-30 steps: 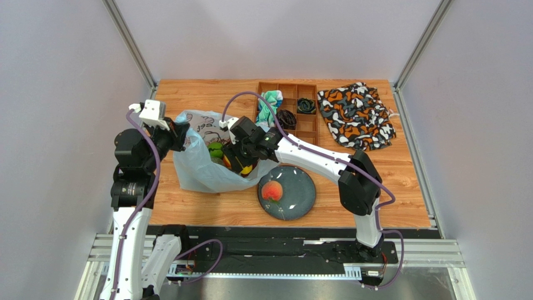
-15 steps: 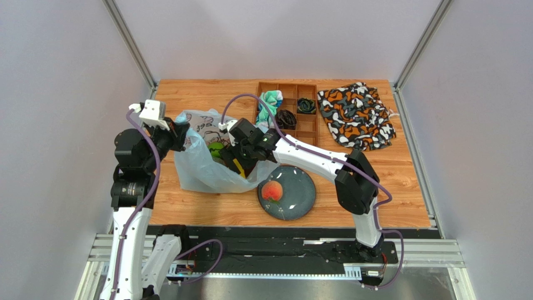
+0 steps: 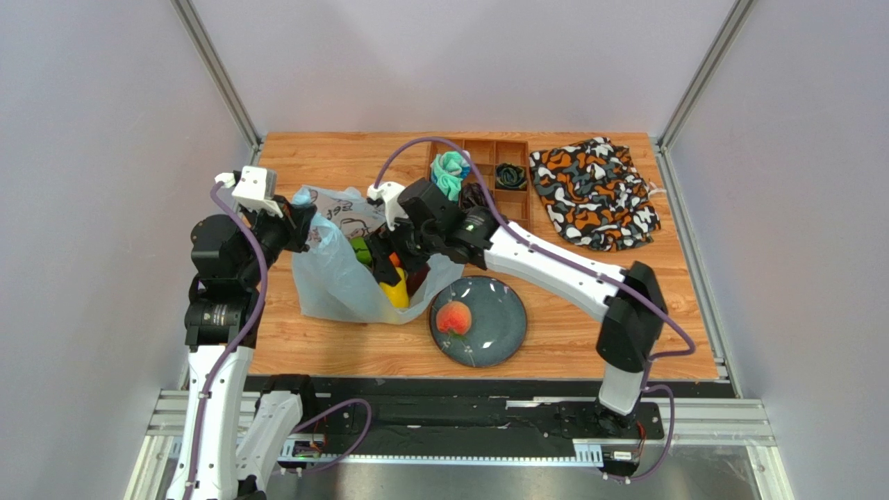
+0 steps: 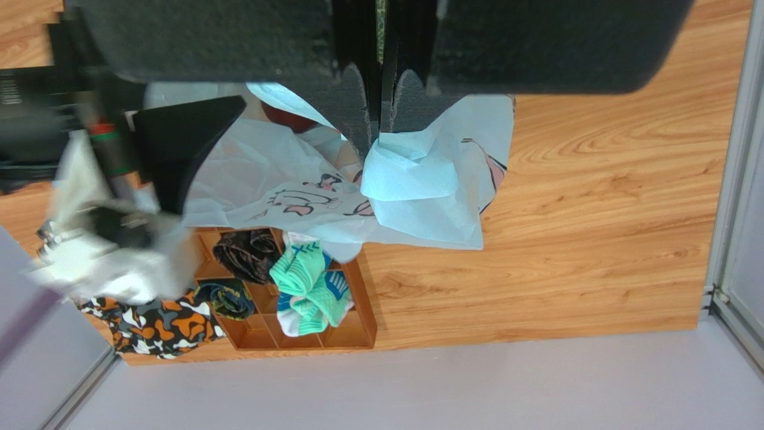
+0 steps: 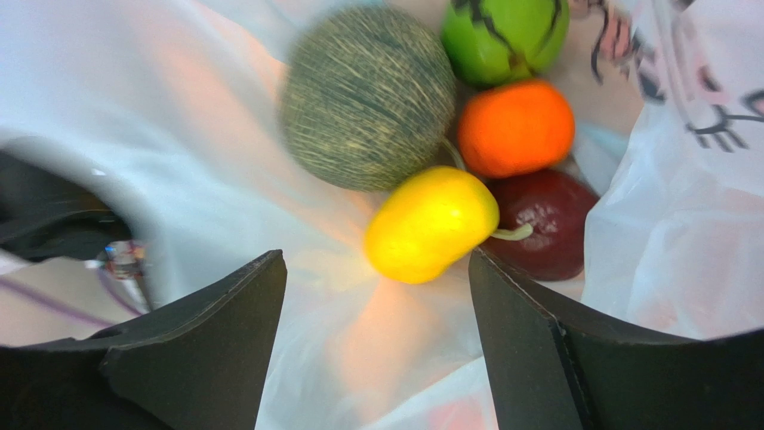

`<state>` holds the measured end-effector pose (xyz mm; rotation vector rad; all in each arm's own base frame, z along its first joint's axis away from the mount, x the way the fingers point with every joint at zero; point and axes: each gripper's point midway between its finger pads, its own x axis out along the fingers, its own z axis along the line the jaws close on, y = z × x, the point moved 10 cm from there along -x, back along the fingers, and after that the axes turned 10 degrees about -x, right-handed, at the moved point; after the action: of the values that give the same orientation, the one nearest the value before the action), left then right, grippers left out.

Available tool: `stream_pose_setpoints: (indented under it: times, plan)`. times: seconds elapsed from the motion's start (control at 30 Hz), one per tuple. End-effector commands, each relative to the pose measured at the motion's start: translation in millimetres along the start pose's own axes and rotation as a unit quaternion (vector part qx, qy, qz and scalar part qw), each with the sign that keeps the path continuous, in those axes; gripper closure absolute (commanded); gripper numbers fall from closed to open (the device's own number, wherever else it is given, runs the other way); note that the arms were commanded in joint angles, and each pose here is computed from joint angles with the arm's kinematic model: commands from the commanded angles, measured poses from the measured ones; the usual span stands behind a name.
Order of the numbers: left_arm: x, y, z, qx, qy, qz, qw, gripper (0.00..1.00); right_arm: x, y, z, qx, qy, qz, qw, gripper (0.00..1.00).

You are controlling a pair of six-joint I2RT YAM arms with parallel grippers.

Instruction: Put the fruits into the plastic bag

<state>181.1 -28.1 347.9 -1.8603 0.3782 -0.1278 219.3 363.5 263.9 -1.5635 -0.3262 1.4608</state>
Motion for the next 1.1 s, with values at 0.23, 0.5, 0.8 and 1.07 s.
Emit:
stream_pose_setpoints:
  times: [0.23,0.5,0.8,1.07]
  plan:
    - [-1,-5,-2,0.003,0.003,-0.011,1.0,1.0,-104,-46,4,-0.017,0.01,-0.193,0.981,0.24]
    - [-2,-4,-2,0.003,0.002,-0.011,1.0,1.0,-150,-18,-65,0.093,0.101,-0.236,0.962,0.27]
    - [-1,-4,-2,0.003,0.003,-0.01,1.0,1.0,-144,63,-126,0.203,0.228,-0.163,0.938,0.29]
    - [-1,-5,-3,0.002,0.005,-0.01,1.0,1.0,-114,126,-121,0.258,0.215,-0.063,0.94,0.3]
